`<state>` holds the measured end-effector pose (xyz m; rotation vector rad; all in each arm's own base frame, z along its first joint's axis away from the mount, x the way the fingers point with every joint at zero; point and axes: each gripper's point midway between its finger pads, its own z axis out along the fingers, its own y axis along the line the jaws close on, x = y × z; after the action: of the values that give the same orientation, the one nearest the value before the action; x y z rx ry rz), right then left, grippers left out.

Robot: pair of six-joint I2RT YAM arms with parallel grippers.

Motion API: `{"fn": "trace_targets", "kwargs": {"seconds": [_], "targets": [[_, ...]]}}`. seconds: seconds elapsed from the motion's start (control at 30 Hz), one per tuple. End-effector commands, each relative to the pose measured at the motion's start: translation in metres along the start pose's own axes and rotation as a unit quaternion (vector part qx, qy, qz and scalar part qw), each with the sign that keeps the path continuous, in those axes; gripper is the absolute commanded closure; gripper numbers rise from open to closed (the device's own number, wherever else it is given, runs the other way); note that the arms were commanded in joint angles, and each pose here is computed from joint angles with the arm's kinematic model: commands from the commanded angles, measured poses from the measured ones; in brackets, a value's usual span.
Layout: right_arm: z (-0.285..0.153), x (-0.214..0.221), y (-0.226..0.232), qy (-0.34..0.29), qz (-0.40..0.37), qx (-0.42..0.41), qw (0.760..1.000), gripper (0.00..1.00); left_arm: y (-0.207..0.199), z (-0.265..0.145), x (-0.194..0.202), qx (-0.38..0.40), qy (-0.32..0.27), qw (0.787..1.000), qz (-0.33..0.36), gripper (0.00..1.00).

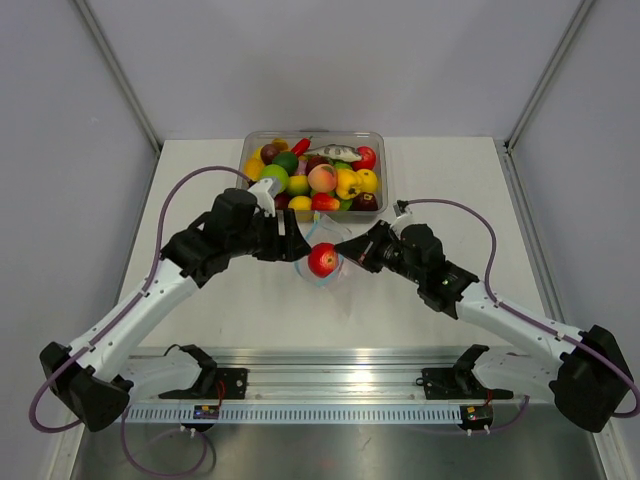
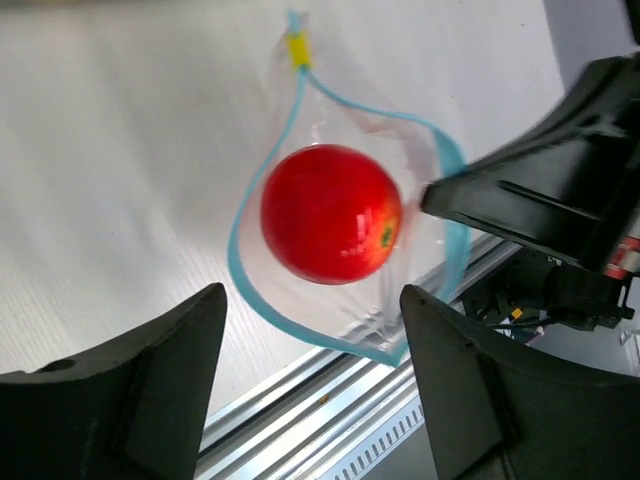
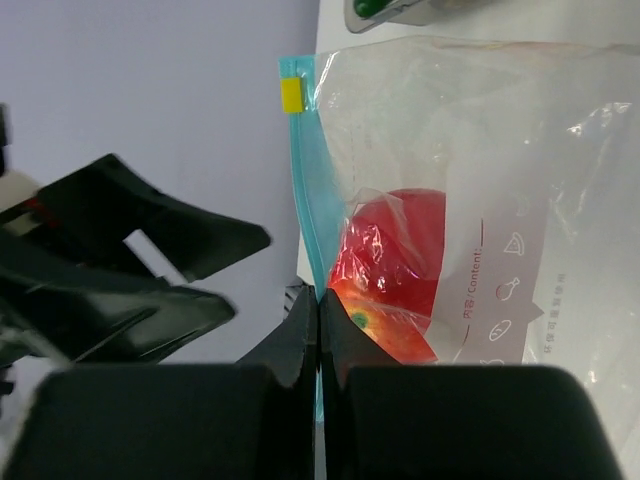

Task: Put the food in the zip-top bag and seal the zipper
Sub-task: Place the fake fruit in the zipper food storage bag, then adjust the zipper food storage bag at the center of the board.

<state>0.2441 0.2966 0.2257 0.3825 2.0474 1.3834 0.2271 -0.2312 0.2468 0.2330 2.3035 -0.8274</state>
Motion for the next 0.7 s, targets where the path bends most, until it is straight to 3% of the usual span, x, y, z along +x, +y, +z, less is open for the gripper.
{"fn": "trace_targets", "kwargs": {"seconds": [0.0, 0.07, 0.27, 0.4, 0.43, 0.5, 0.53, 0.67], "targets": [[-0.008, -0.003, 0.032, 0.005, -0.005, -0.069, 0.998, 1.00, 0.016, 0.010, 0.003, -0.018, -0.006, 1.000, -0.021, 0.29], [-0.008, 0.002, 0.031, 0.017, -0.004, -0.071, 0.997, 1.00, 0.028, 0.021, 0.013, -0.039, 0.003, 0.998, -0.044, 0.36], [-0.009, 0.005, 0.026, 0.020, -0.001, -0.071, 0.997, 1.00, 0.033, 0.043, 0.032, -0.023, 0.021, 0.997, -0.065, 0.41], [-0.008, 0.005, 0.023, 0.020, 0.002, -0.065, 0.998, 1.00, 0.033, 0.054, 0.042, -0.010, 0.037, 0.997, -0.072, 0.62], [-0.007, 0.005, 0.021, 0.020, 0.001, -0.061, 0.998, 1.00, 0.032, 0.054, 0.043, -0.008, 0.038, 0.996, -0.076, 0.76], [-0.004, 0.005, 0.014, 0.018, 0.001, -0.044, 0.999, 1.00, 0.026, 0.053, 0.038, 0.005, 0.034, 0.997, -0.074, 0.88], [-0.004, 0.005, 0.012, 0.018, -0.004, -0.036, 0.999, 1.00, 0.024, 0.053, 0.036, 0.009, 0.034, 0.997, -0.073, 1.00], [-0.004, -0.004, 0.007, 0.010, -0.033, 0.013, 0.999, 1.00, 0.006, 0.045, 0.019, 0.027, 0.035, 0.997, -0.061, 1.00]]}}
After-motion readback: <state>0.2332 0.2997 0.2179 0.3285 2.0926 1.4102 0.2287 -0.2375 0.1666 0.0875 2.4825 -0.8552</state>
